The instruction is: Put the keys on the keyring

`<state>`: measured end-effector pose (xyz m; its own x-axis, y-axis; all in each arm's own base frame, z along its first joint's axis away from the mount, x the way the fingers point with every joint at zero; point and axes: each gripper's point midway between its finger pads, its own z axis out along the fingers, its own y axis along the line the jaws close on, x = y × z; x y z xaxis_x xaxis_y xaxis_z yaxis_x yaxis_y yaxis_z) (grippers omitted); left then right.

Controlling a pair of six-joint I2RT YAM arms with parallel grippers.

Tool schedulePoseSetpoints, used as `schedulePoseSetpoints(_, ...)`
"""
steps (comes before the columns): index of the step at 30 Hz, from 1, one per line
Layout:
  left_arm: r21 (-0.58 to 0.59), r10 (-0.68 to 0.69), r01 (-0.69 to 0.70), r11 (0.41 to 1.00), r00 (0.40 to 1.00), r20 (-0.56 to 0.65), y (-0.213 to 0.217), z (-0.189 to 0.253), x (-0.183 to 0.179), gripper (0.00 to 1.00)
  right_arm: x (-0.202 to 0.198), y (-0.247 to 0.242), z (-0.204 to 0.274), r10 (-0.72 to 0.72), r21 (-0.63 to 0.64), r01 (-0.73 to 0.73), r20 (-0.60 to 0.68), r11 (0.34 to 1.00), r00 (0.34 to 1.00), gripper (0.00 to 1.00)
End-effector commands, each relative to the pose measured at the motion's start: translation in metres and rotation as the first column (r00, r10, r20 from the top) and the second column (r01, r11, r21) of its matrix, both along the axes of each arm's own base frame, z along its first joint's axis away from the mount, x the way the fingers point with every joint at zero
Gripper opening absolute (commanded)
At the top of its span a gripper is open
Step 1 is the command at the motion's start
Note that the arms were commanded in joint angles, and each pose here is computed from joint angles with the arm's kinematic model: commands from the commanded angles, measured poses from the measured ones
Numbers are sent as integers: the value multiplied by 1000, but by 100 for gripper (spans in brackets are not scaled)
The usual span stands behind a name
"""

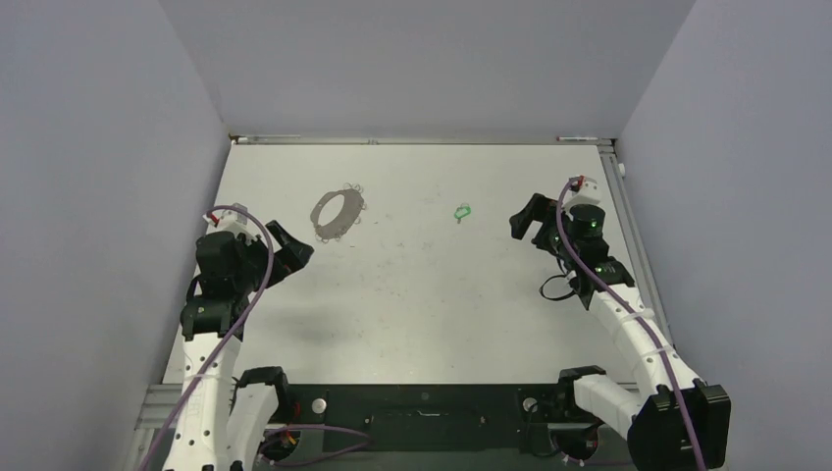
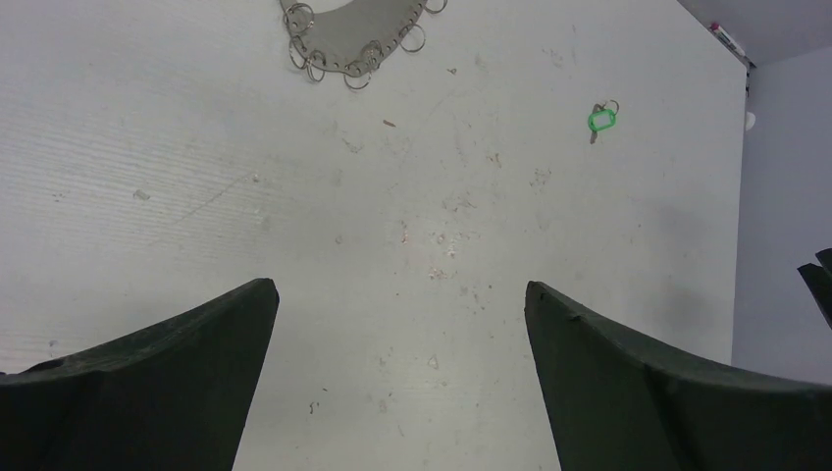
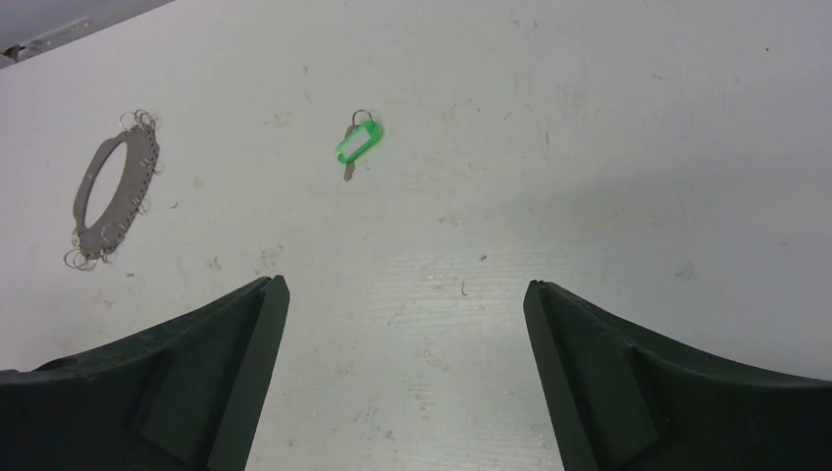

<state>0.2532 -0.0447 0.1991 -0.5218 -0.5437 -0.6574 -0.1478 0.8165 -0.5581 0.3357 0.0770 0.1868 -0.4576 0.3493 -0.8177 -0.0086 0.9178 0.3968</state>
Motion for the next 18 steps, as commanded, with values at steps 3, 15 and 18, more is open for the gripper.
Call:
schedulePoseSetpoints(3,13,-44,43,999,999,28,-8,5,1,96,-10,-2,3,13,-54,-11,30,998,999,97)
schedulePoseSetpoints(15,22,-23,24,999,1000,-8,-29,-4,10,99,-14,81,2,137,-316,-145,-48,937,989,87)
schedulePoseSetpoints(18,84,22,-23,996,1000,17,-41,-3,29,99,-7,103,-7,179,-338,-187,-55,923,982,86)
